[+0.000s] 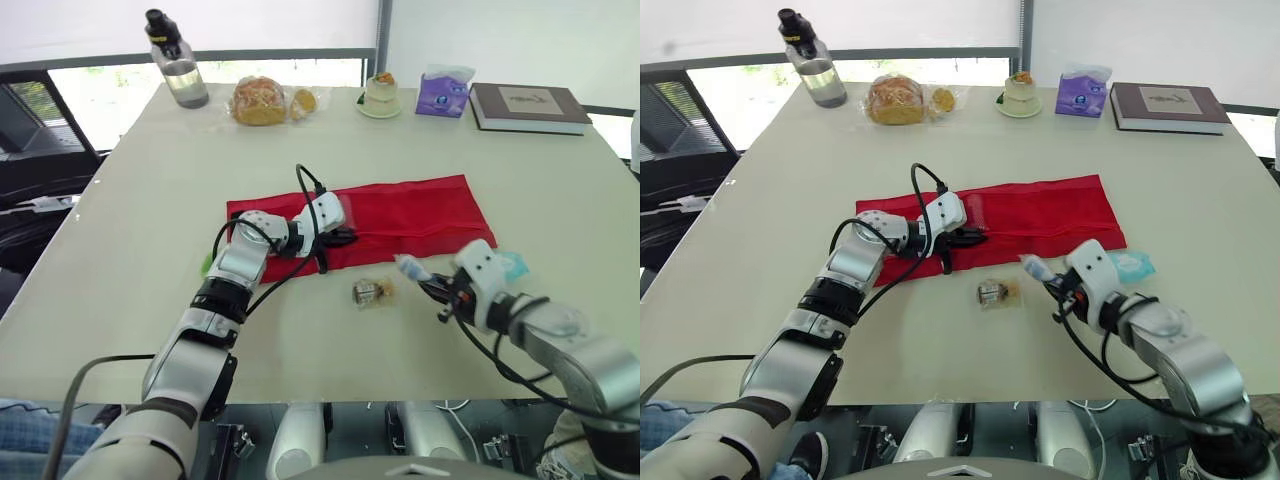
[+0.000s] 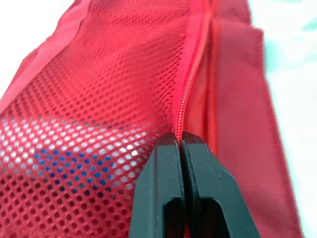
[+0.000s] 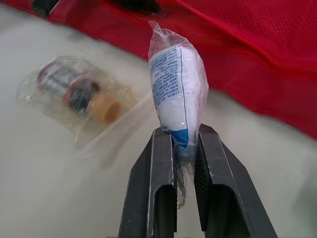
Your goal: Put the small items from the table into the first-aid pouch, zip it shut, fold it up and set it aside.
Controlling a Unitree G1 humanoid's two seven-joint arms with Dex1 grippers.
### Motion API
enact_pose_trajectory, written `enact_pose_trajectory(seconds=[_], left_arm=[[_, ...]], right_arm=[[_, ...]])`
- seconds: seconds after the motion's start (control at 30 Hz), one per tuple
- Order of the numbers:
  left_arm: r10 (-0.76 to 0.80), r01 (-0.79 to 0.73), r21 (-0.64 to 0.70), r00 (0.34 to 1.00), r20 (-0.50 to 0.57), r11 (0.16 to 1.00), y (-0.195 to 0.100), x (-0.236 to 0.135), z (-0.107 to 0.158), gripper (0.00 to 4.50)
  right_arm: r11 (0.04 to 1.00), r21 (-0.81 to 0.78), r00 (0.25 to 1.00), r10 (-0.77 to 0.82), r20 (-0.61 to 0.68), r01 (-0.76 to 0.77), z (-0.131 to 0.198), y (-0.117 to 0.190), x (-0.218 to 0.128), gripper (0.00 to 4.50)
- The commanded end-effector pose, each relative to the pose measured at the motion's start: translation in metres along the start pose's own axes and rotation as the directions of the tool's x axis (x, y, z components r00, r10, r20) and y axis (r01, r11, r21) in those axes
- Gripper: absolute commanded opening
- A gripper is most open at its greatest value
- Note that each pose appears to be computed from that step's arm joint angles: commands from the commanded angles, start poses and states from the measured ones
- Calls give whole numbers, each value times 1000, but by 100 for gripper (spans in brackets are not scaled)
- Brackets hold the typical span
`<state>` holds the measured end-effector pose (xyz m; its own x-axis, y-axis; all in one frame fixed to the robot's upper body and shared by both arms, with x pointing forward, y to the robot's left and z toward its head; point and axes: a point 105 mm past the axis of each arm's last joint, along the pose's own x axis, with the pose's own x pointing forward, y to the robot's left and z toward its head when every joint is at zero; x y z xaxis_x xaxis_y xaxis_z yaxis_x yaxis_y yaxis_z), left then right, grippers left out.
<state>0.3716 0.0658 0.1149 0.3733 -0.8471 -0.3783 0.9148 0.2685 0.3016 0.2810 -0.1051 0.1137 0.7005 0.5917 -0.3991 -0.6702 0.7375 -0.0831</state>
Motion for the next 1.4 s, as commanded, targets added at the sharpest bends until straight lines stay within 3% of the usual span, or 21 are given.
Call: enact_pose_trajectory(seconds=[0.03,0.23,0.37,0.77,0.8,0.87,0.93,1.33,1.4], left_arm=[[-38,36,35,997,65,999,-13,6,20,0],[-50,48,23,996,78,999,-24,12,23,0],[-69,68,23,994,83,997,-33,15,24,0],[-89,87,28,993,82,996,-37,18,26,0],[-85,83,28,993,78,996,-36,17,24,0],[-74,73,24,995,74,997,-33,15,22,0],[-63,62,21,995,73,998,-30,15,22,0],[-26,29,-29,995,98,999,-19,11,22,0],[-29,32,-32,994,102,999,-19,12,22,0]], right_arm=[[999,-9,999,-33,-14,33,4,-4,9,2],[996,42,997,-75,-16,76,12,-7,32,2],[973,139,982,-187,15,183,22,-20,45,2],[983,96,981,-168,100,159,40,-11,67,2],[984,98,982,-157,104,147,40,-10,65,95],[987,108,986,-132,102,121,37,-7,61,180],[991,97,990,-106,98,96,34,-5,56,214],[997,69,997,-48,60,44,14,-2,20,214],[996,55,996,-70,58,67,12,-7,19,159]])
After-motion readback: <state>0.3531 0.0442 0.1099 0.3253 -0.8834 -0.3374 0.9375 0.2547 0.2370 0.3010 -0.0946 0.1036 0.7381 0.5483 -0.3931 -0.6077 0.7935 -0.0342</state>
